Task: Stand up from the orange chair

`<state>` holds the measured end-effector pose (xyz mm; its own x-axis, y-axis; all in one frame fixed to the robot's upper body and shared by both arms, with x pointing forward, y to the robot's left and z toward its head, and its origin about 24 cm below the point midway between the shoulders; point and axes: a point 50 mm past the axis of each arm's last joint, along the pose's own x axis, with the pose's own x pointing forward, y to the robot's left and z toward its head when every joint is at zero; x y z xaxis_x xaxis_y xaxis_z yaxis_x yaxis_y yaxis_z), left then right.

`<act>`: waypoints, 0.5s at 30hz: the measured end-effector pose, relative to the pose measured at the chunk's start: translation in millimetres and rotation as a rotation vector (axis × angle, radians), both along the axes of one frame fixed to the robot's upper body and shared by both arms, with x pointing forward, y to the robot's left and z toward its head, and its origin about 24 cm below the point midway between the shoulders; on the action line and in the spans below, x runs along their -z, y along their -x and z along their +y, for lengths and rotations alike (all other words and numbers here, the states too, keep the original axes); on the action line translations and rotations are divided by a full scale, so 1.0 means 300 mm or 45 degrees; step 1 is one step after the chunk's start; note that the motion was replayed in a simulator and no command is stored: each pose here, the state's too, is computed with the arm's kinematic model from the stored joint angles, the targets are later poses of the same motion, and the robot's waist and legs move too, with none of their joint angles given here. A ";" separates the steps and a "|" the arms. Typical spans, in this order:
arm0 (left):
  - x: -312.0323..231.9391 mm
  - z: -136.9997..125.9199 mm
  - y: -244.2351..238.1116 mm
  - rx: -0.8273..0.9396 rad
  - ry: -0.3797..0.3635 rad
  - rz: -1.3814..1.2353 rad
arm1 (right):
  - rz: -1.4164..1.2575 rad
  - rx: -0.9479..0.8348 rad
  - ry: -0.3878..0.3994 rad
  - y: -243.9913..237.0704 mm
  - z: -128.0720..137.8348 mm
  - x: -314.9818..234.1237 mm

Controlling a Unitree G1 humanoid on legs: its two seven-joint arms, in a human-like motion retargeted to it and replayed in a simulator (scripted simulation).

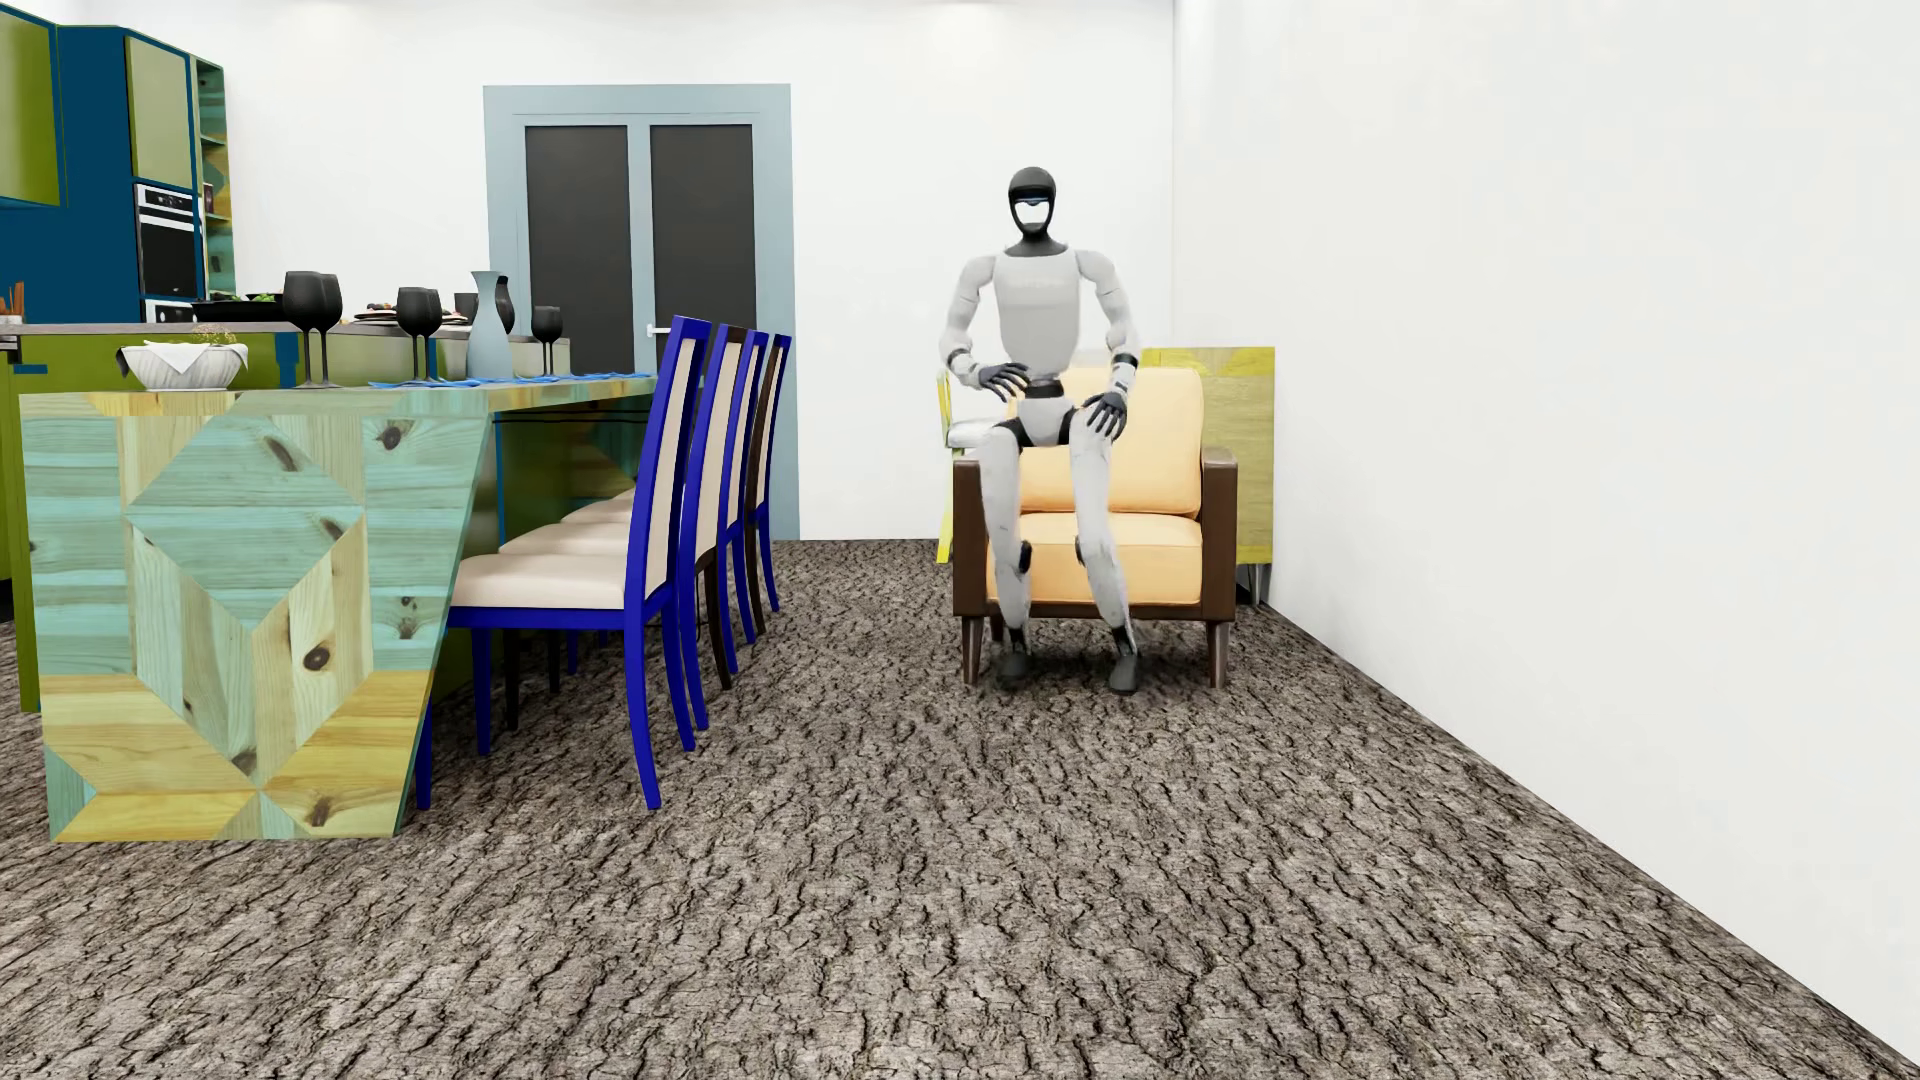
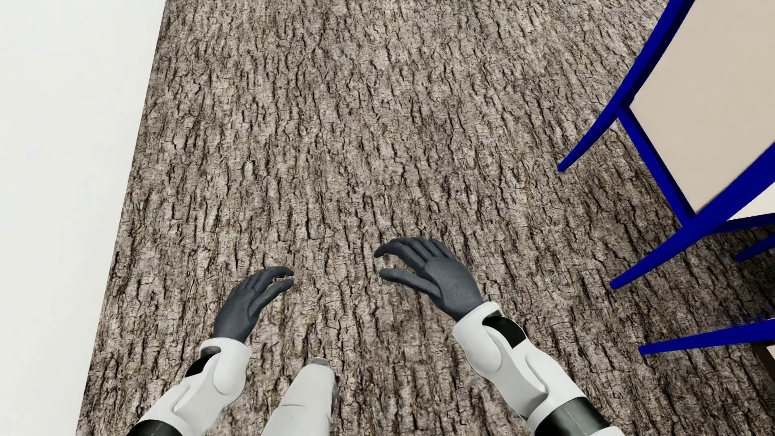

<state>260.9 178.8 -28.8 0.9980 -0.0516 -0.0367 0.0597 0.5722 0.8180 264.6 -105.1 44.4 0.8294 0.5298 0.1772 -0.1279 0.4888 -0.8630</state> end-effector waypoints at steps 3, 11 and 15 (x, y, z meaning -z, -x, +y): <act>0.019 0.001 0.013 -0.158 0.289 0.080 | -0.012 0.048 0.067 -0.009 -0.066 -0.008; 0.160 0.220 0.191 -0.263 0.001 0.419 | 0.607 0.524 0.232 0.184 -0.366 0.315; 0.070 0.223 0.083 -0.137 -0.082 0.287 | 0.907 1.061 0.244 0.415 -0.462 0.548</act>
<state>236.0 245.8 -49.8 0.9638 0.0641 -0.2589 0.1865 0.5320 0.8259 140.0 -243.8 -120.0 0.8182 -0.2729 -0.5061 -0.3177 0.5192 -0.7934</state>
